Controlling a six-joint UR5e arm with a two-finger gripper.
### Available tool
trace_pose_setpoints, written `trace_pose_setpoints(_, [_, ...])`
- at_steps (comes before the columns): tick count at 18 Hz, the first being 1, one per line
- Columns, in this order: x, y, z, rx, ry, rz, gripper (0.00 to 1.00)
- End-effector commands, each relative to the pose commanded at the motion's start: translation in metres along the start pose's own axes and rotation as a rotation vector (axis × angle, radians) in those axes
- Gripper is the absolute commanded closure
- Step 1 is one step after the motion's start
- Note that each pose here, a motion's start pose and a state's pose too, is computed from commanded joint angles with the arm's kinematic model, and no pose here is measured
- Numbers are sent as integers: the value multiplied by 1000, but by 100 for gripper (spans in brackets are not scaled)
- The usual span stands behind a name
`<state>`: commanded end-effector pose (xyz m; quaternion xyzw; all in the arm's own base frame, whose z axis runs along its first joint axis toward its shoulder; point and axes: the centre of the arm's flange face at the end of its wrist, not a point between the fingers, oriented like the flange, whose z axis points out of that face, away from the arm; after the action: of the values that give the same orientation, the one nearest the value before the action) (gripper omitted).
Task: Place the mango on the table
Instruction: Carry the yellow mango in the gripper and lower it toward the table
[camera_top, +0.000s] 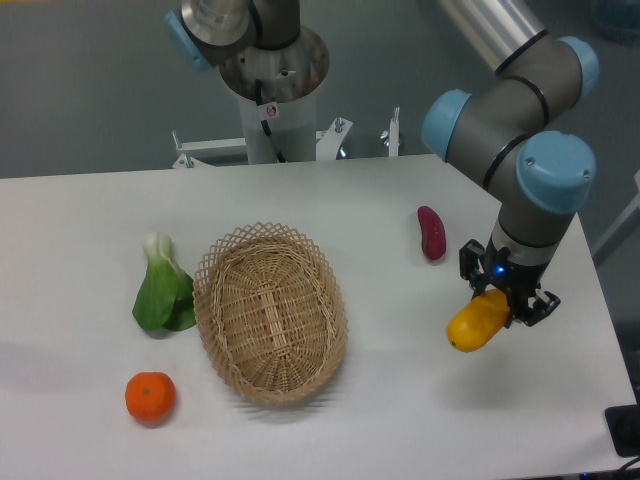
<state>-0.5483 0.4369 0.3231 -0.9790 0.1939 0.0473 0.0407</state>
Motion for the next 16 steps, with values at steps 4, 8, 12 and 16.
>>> trace_pose_setpoints(4, [5,-6,5,-2,14,1,64])
trace_pose_setpoints(8, [26,-22,28,-44,37,3,62])
trace_pose_setpoints(12, [43,-21,52,-40,7,9,59])
trace_pose_setpoints(16, [54,-35,70,-36,-37,28,56])
